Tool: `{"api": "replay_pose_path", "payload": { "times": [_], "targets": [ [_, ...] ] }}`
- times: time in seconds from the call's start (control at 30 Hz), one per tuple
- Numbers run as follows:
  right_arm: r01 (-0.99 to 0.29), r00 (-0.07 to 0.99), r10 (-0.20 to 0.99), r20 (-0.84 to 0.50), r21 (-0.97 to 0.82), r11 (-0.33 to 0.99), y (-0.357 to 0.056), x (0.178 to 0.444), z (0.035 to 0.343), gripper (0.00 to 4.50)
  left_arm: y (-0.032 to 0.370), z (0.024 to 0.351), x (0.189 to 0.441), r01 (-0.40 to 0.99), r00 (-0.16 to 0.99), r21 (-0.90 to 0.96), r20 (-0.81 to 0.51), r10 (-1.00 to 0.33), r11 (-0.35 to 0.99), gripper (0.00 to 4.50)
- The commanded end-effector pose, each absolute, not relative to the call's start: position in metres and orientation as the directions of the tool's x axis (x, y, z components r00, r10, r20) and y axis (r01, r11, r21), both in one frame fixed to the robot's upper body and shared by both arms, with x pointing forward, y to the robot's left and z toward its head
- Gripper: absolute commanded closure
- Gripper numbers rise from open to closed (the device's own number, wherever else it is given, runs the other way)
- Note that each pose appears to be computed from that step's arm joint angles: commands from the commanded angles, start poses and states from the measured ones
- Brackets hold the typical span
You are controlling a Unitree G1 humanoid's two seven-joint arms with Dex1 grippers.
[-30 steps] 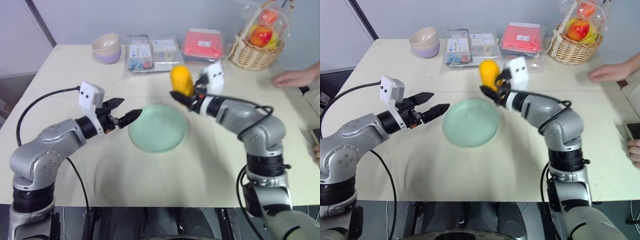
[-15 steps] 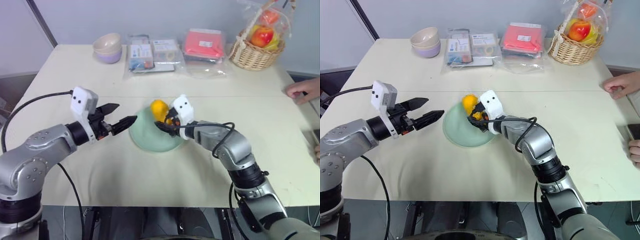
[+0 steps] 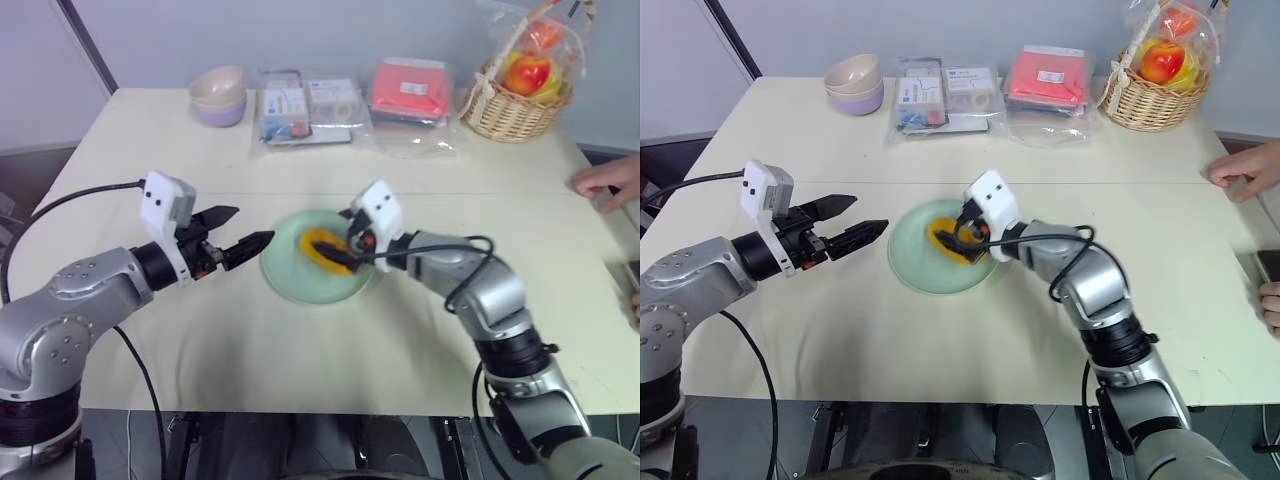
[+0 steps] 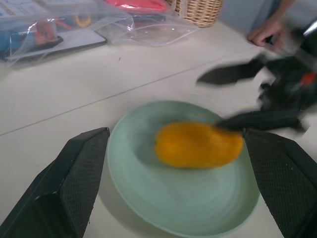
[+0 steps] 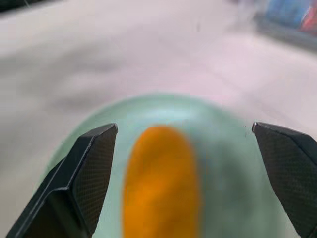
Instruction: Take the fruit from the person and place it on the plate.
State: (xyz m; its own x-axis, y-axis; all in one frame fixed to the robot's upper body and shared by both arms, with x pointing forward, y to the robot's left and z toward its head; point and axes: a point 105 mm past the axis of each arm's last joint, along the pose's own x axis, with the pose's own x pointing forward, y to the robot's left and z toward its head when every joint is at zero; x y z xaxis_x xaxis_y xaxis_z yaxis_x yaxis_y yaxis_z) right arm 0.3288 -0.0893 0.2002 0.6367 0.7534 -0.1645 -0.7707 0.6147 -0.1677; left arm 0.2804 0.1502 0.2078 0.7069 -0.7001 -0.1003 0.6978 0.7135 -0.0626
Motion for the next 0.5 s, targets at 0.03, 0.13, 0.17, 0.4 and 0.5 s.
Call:
{"api": "replay_pose_path", "payload": {
  "times": [0.03, 0.13, 0.17, 0.4, 0.5],
  "targets": [
    [-0.794, 0.582, 0.805, -0.116, -0.293, 0.532, -0.118, 0.297, 0.236, 0.05, 0.145, 0.215, 0.272, 0.743, 0.663, -0.033, -0.09, -0.743, 0.668, 0.0],
    [-0.802, 0.576, 0.797, -0.182, -0.318, 0.507, -0.148, 0.275, 0.241, 0.05, 0.144, 0.215, 0.27, 0.756, 0.649, -0.029, -0.096, -0.754, 0.654, 0.0],
    [-0.806, 0.573, 0.794, -0.2, -0.312, 0.503, -0.156, 0.268, 0.242, 0.05, 0.144, 0.215, 0.269, 0.763, 0.641, -0.029, -0.097, -0.761, 0.646, 0.0],
    [-0.78, 0.619, 0.746, -0.244, -0.302, 0.549, -0.176, 0.261, 0.233, 0.05, 0.143, 0.215, 0.268, 0.773, 0.628, -0.028, -0.102, -0.771, 0.634, 0.0],
    [-0.777, 0.622, 0.747, -0.234, -0.3, 0.553, -0.175, 0.26, 0.232, 0.05, 0.142, 0.216, 0.268, 0.775, 0.626, -0.029, -0.097, -0.774, 0.631, 0.0]
  ]
}}
